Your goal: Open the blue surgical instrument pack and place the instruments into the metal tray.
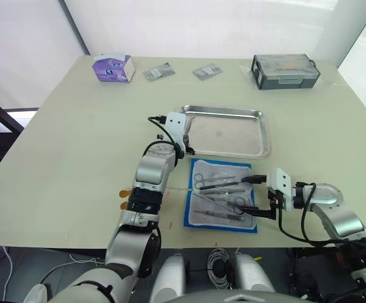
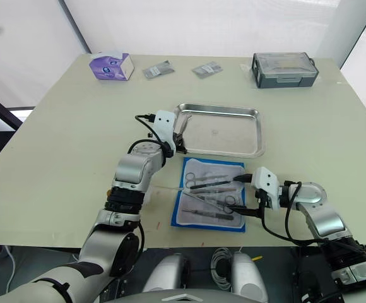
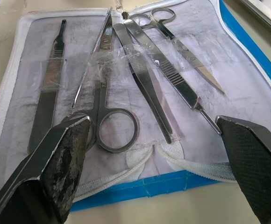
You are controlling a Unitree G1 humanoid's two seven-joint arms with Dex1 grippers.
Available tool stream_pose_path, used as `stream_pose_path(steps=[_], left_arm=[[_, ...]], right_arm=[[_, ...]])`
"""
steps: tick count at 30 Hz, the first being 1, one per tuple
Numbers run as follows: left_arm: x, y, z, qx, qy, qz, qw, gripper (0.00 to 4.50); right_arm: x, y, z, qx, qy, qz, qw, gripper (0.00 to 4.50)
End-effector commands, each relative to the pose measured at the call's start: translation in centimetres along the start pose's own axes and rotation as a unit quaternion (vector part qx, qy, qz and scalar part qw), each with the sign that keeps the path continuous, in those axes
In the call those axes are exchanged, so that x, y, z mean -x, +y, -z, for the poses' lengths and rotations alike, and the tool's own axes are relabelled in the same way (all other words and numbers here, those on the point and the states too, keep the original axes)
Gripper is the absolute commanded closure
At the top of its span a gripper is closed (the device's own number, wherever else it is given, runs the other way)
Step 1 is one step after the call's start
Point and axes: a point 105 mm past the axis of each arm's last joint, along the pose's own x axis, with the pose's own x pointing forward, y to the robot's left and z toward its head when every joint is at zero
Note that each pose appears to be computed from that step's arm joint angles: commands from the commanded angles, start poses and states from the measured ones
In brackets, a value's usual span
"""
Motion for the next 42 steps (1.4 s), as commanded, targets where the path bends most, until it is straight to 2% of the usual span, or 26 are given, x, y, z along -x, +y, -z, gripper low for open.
stream_pose_path(steps=[1,6,10,14,17,20,24,29,38,42], left_arm=[[0.7,-0.5,-2.7,-0.005,-0.049,0.008,0.999,3.58],[1.9,-1.6,-6.0,-0.02,-0.124,0.051,0.991,3.58],[3.4,-2.6,-7.8,-0.046,-0.18,0.127,0.974,3.58],[5.2,-3.1,-8.2,-0.068,-0.204,0.228,0.949,3.58],[7.3,-3.4,-7.7,-0.104,-0.213,0.329,0.914,3.58],[8.0,-3.1,-7.0,-0.139,-0.205,0.369,0.896,3.58],[9.6,-3.2,-4.1,-0.215,-0.151,0.481,0.836,3.58],[9.3,-2.9,-1.4,-0.271,-0.088,0.532,0.797,3.58],[8.1,-4.6,1.1,-0.263,-0.039,0.586,0.766,3.58],[7.4,-5.0,1.9,-0.271,-0.027,0.583,0.766,3.58]], right_arm=[[-0.5,2.6,5.0,-0.067,0.087,-0.03,0.994,0.0],[-0.5,2.7,5.1,-0.068,0.086,-0.03,0.994,0.0],[-0.5,2.7,5.1,-0.068,0.085,-0.029,0.994,0.0],[-0.5,2.7,5.1,-0.069,0.086,-0.028,0.994,0.0],[-0.5,2.6,5.1,-0.069,0.085,-0.026,0.994,0.0],[-0.5,2.6,5.1,-0.069,0.084,-0.026,0.994,0.0],[-0.6,2.6,5.1,-0.07,0.083,-0.026,0.994,0.0],[-0.7,2.6,5.0,-0.071,0.081,-0.024,0.994,0.0],[-0.5,2.8,5.0,-0.074,0.08,-0.017,0.994,0.0],[-0.4,2.9,5.0,-0.075,0.08,-0.014,0.994,0.0]])
